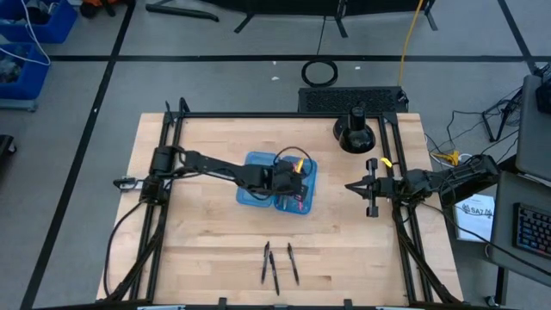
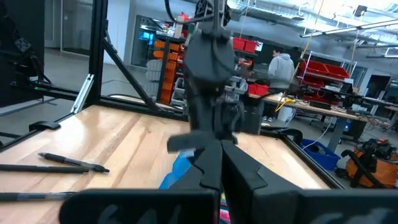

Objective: Pick & place school supplies into a supply box
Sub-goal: Put the yellow pen into the supply box

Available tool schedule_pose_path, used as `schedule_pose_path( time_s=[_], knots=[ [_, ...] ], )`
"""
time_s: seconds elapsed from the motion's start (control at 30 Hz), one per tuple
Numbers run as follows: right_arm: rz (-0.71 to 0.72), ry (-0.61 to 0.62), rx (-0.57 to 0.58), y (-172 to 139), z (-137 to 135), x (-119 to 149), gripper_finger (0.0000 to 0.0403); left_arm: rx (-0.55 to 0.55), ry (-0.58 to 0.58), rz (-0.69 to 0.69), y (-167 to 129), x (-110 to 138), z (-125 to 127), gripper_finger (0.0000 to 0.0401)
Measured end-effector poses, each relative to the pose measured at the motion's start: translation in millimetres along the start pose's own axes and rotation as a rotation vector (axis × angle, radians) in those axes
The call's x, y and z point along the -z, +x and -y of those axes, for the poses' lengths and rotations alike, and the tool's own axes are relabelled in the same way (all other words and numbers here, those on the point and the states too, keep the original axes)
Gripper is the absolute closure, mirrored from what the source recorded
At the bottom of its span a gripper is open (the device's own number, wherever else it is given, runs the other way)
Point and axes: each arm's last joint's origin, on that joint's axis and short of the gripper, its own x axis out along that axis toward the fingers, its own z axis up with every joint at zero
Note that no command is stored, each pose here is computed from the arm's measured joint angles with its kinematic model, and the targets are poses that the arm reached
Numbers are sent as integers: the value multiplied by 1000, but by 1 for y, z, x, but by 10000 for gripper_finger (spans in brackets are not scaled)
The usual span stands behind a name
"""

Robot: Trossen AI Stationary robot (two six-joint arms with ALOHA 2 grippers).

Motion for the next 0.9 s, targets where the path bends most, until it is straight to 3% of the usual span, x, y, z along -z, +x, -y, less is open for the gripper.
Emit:
schedule_pose_path(
  time_s=[0.6, 0.9],
  knots=[
    [44, 19, 7, 0, 1, -4, 403, -45, -68, -109, 8, 7, -8, 373],
    [90, 23, 17, 0, 2, -9, 403, -52, -81, -121, 14, -3, -15, 371]
  ],
)
